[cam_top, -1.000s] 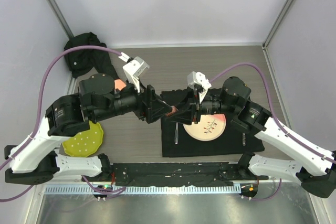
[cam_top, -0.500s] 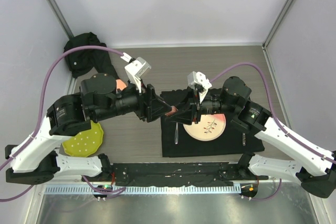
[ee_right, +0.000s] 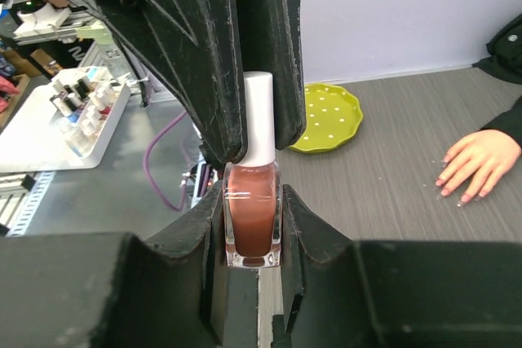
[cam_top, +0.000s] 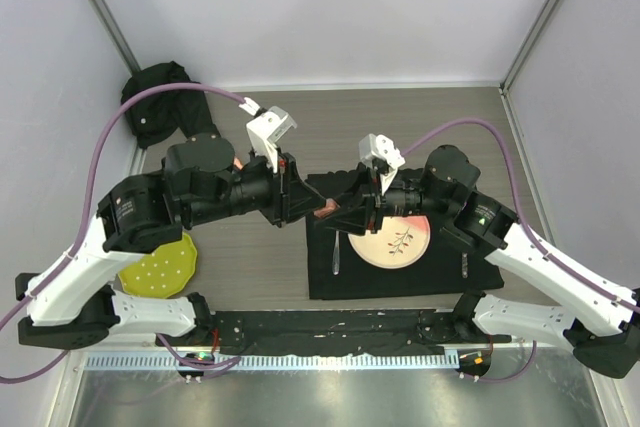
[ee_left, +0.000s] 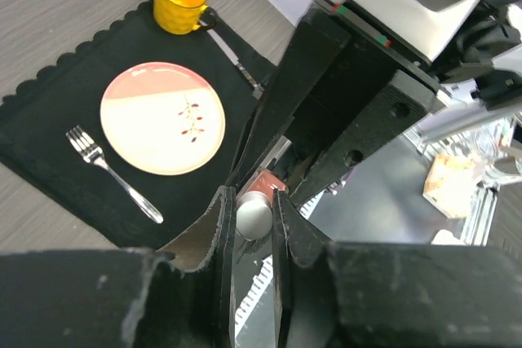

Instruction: Paint the nails

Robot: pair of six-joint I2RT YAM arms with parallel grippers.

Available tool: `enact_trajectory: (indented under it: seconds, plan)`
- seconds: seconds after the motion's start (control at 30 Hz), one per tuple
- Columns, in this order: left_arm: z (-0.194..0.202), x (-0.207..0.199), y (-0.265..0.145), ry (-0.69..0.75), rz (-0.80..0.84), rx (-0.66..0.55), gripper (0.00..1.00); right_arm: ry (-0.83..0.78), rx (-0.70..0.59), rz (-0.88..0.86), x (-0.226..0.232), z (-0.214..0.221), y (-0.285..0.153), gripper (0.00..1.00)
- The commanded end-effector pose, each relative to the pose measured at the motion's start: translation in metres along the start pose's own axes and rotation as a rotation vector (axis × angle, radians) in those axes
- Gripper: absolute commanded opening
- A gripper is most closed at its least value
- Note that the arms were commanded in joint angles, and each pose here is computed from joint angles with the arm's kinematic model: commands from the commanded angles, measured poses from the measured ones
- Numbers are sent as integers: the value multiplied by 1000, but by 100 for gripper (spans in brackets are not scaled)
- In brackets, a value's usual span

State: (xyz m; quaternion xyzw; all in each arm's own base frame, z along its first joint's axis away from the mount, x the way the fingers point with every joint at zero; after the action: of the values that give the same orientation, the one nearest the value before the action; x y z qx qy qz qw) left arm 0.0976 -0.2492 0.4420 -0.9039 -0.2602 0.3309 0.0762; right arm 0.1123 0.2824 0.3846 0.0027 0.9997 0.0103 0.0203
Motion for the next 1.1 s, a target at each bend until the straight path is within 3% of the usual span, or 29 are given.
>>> enact_trajectory:
  seconds: [0.0, 0.07, 0.1, 0.17, 0.2, 0.23, 0.3, 0.4, 0.67, 1.07]
  plan:
    - [-18, 3, -2, -58, -72, -73, 0, -82, -63, 111, -15, -15, -1, 1]
    - [-23, 9, 4, -135, -145, -110, 0, -92, -60, 221, -26, -14, -2, 1]
    - [-32, 15, 4, -185, -205, -173, 0, -106, -66, 424, -49, -12, -7, 1]
    - [-39, 23, 12, -311, -269, -254, 0, -188, -79, 577, -46, -13, -7, 1]
    - [-41, 26, 14, -346, -292, -293, 0, -212, -93, 765, -59, -6, -16, 1]
    - [-53, 33, 13, -419, -331, -398, 0, -298, -75, 796, -58, -5, -17, 1]
    - [-57, 44, 14, -464, -384, -478, 0, -337, -81, 851, -50, 3, -10, 1]
    - [-70, 42, 20, -500, -387, -523, 0, -379, -74, 858, -51, 7, -5, 1]
    - [-69, 38, 35, -522, -343, -464, 0, -381, -78, 812, -46, 9, -2, 1]
    - [-74, 46, -2, -485, -316, -543, 0, -314, -46, 775, -37, 25, -15, 1]
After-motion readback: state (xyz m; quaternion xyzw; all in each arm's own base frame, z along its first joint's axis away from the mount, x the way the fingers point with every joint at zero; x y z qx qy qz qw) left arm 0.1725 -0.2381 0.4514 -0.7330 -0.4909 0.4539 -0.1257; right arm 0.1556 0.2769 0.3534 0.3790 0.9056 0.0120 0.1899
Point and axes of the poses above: each gripper's point midway between its finger pads, its own y axis out along the fingers, its own x axis along the line the jaws close on, z = x × y, the point moved 4 cm from there along -y, back along the fingers, and after that the axes turned 10 degrees about -y, right-handed, at the moved point
